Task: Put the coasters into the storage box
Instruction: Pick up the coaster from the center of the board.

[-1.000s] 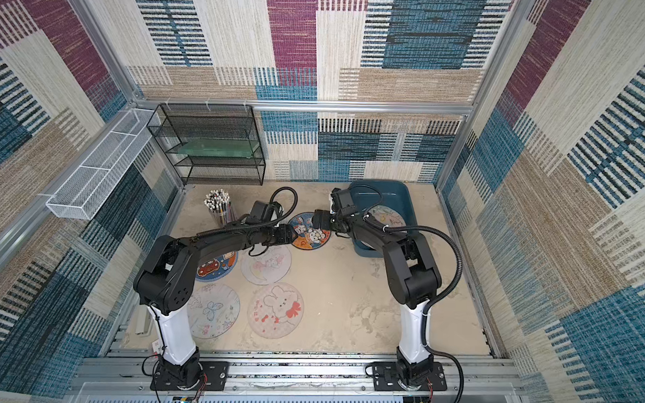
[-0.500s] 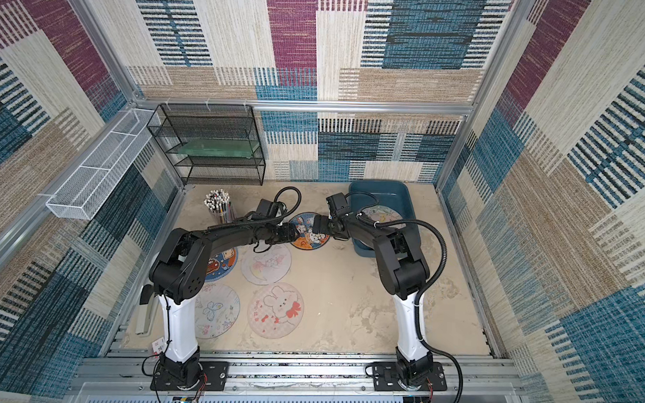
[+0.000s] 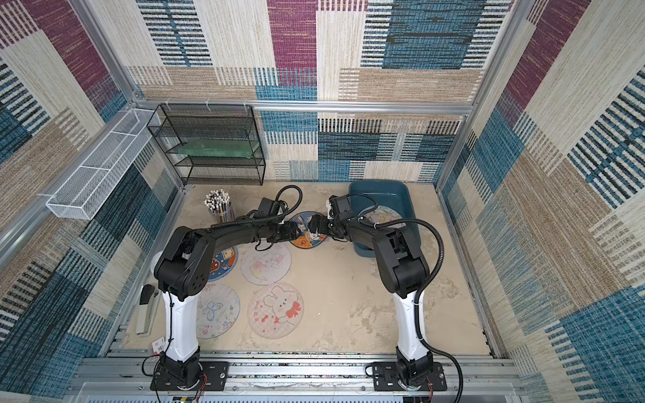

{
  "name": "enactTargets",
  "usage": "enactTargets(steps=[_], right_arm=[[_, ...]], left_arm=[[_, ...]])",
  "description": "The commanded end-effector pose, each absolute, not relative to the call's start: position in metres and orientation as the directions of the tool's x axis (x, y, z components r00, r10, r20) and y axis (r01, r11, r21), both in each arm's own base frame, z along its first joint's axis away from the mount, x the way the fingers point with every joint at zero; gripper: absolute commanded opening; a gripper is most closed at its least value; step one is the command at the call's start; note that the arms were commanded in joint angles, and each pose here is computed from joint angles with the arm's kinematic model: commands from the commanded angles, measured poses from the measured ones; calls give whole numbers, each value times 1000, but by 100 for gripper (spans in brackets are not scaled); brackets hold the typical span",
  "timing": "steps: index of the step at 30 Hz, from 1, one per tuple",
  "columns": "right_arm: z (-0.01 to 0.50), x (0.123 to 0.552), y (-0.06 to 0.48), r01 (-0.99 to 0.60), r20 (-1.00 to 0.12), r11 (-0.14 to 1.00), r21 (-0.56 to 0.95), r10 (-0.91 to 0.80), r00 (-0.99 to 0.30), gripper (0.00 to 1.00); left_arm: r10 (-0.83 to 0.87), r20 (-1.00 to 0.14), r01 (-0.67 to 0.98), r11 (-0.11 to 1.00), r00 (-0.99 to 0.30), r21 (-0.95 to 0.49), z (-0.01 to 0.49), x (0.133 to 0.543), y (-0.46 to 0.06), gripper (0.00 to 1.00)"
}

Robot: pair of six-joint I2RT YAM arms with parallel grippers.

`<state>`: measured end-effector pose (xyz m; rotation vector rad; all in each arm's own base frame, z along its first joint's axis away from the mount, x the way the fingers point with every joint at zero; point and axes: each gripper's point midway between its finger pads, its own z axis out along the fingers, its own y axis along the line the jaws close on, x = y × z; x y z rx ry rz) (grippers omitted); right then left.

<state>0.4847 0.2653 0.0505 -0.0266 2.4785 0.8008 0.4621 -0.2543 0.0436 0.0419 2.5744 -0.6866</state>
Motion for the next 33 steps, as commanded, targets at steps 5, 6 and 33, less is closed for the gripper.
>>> enactTargets(steps=[5, 6, 33], right_arm=[[38, 465, 276, -133, -376, 764, 632, 152, -914, 93], [38, 466, 277, -134, -378, 763, 632, 152, -913, 91], [69, 482, 266, -179, -489, 838, 515, 116, -865, 16]], left_arm=[[-88, -399, 123, 873, -913, -473, 32, 453, -255, 68], [-87, -397, 123, 872, -913, -474, 31, 453, -255, 68], [-103, -481, 245, 758, -870, -605, 81, 451, -279, 68]])
